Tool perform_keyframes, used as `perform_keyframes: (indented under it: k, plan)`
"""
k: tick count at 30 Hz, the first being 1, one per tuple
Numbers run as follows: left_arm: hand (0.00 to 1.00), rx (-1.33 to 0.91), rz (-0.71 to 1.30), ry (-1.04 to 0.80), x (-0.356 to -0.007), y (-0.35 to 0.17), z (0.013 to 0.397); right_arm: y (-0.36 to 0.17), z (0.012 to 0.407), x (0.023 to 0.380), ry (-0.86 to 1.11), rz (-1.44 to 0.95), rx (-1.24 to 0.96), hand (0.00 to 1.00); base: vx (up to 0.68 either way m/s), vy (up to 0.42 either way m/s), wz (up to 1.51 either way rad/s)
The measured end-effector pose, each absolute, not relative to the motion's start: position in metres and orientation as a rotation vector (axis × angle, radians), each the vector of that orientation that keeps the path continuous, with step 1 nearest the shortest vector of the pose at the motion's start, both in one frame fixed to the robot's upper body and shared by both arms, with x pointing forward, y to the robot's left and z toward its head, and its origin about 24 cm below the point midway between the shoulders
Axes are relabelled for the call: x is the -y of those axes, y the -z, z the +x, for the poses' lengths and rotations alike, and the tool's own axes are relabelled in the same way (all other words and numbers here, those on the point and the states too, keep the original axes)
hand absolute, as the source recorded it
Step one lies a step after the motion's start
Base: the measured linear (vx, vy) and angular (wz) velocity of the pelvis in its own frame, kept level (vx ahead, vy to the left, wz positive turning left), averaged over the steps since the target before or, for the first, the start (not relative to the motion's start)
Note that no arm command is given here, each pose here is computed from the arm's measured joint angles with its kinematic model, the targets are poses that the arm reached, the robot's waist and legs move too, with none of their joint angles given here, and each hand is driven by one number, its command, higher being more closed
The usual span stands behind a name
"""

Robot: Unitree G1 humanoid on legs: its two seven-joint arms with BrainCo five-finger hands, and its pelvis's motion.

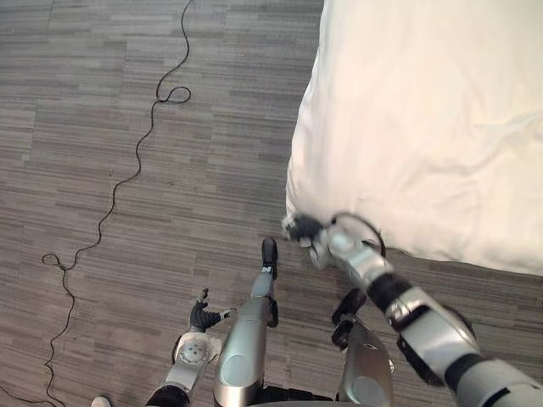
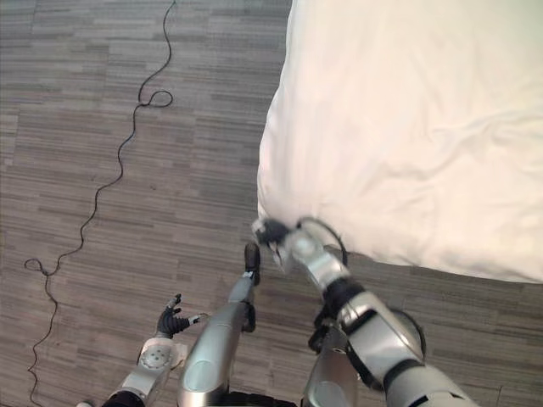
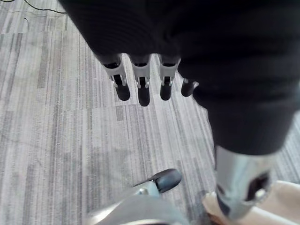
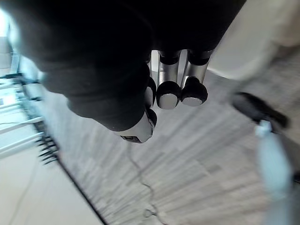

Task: Tidy the bed and pick cloth on bed and put in laundry

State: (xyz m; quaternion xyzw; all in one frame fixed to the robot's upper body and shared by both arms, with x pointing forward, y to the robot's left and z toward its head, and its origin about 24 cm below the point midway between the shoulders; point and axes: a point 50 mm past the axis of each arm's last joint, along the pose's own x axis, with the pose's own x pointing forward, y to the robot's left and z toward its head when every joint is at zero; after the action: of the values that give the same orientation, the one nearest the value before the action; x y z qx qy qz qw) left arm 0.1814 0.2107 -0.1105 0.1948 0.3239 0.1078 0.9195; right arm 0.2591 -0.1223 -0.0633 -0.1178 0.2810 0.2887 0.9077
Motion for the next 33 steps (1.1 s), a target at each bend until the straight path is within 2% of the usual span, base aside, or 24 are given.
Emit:
perform_keyframes:
  k: [1, 5, 7, 10, 15, 18, 23, 26, 30, 33]
  plan:
    - [0.00, -0.680, 0.410, -0.225, -0.214, 0.112, 0.178, 0.063, 0.256, 0.120, -0.612, -0.235, -0.562, 1.00, -0.01, -0.044, -0.52]
    - [0.00, -0.798, 0.461, -0.228, -0.225, 0.128, 0.148, 0.023, 0.232, 0.072, -0.850, -0.099, -0.241, 1.00, 0.01, -0.042, -0.49]
    - [0.00, -0.868, 0.475, -0.225, -0.227, 0.136, 0.132, -0.014, 0.223, 0.042, -0.989, -0.011, -0.055, 1.00, 0.08, -0.035, -0.27]
    - [0.00, -0.957, 0.492, -0.220, -0.228, 0.144, 0.110, -0.070, 0.224, 0.014, -1.085, 0.197, 0.157, 1.00, 0.08, -0.027, -0.23]
    - [0.00, -1.018, 0.501, -0.225, -0.232, 0.149, 0.096, -0.129, 0.245, 0.017, -1.095, 0.453, 0.287, 1.00, 0.06, -0.032, -0.10]
    - [0.00, -1.028, 0.493, -0.235, -0.233, 0.150, 0.092, -0.135, 0.257, 0.024, -0.996, 0.500, 0.252, 1.00, 0.01, -0.017, -0.03]
    - [0.00, -1.060, 0.471, -0.247, -0.235, 0.152, 0.081, -0.098, 0.275, 0.030, -0.759, 0.449, 0.052, 1.00, -0.04, 0.001, -0.04]
    - [0.00, -1.003, 0.481, -0.225, -0.232, 0.147, 0.102, -0.088, 0.312, 0.045, -0.564, 0.401, -0.012, 1.00, -0.14, 0.027, -0.13]
    - [0.00, -0.860, 0.471, -0.193, -0.220, 0.133, 0.152, -0.124, 0.373, 0.107, -0.269, 0.302, 0.060, 1.00, -0.17, 0.047, -0.08]
    - [0.00, -0.798, 0.443, -0.197, -0.213, 0.125, 0.171, -0.143, 0.386, 0.158, -0.105, 0.299, 0.118, 1.00, -0.04, 0.035, -0.10]
